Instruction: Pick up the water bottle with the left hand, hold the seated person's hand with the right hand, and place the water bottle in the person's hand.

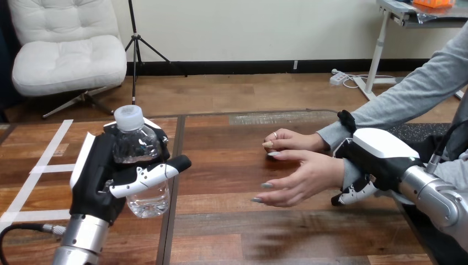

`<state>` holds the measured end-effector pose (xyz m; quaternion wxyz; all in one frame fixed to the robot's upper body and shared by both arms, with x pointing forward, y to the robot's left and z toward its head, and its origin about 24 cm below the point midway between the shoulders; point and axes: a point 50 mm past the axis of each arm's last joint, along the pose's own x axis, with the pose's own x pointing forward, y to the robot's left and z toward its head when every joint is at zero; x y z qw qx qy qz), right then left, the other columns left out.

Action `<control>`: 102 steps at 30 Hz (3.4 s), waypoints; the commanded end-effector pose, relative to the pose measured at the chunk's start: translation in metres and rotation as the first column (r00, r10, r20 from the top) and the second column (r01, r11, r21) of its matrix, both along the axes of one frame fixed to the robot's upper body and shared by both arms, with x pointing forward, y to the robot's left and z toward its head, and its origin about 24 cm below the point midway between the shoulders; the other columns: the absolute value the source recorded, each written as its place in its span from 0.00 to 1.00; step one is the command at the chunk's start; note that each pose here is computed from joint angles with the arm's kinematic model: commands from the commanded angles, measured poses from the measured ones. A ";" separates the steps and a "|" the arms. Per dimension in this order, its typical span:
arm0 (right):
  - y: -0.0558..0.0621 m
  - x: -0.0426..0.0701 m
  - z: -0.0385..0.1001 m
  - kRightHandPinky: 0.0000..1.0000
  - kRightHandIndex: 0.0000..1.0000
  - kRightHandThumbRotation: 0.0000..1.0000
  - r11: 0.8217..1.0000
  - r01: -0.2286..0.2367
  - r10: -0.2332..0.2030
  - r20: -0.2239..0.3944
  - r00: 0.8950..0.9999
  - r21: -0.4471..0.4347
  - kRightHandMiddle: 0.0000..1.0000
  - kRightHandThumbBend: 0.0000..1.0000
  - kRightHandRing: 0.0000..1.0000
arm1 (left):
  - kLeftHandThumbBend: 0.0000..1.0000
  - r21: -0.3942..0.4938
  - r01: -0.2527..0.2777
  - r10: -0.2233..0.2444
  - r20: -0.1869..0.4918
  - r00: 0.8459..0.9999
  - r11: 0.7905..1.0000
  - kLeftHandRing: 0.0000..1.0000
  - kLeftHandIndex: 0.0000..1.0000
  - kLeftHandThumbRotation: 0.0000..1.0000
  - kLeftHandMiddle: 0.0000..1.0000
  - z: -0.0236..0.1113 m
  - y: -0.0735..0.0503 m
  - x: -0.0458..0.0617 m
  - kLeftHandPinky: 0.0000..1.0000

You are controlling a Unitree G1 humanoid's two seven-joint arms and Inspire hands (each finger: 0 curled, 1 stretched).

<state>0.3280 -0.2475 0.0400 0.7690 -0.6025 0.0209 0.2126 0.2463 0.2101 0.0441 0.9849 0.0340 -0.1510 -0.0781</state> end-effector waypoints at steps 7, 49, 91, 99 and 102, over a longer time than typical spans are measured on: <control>0.015 0.014 0.030 0.15 0.25 0.00 0.995 -0.049 0.038 0.118 0.992 0.090 0.24 0.72 0.19 | 0.75 -0.021 0.066 -0.063 0.113 0.992 0.998 0.25 0.34 0.00 0.31 0.025 -0.020 0.018 0.20; 0.025 0.015 0.032 0.12 0.22 0.00 0.990 -0.077 0.062 0.129 0.990 0.119 0.21 0.73 0.16 | 0.78 -0.098 0.215 -0.208 0.079 0.975 0.972 0.27 0.36 0.00 0.33 0.021 -0.063 0.040 0.22; 0.028 0.012 0.029 0.11 0.21 0.00 0.988 -0.086 0.068 0.138 0.988 0.127 0.20 0.74 0.15 | 0.80 -0.118 0.305 -0.302 0.042 0.952 0.945 0.30 0.37 0.00 0.35 0.020 -0.104 0.064 0.25; 0.029 0.011 0.029 0.11 0.21 0.00 0.987 -0.088 0.070 0.138 0.988 0.131 0.20 0.73 0.15 | 0.80 -0.129 0.310 -0.308 0.039 0.951 0.942 0.31 0.37 0.00 0.36 0.023 -0.114 0.066 0.26; 0.030 0.011 0.029 0.11 0.21 0.00 0.987 -0.088 0.070 0.137 0.988 0.133 0.20 0.73 0.15 | 0.80 -0.133 0.314 -0.311 0.043 0.949 0.940 0.31 0.37 0.00 0.35 0.024 -0.116 0.067 0.26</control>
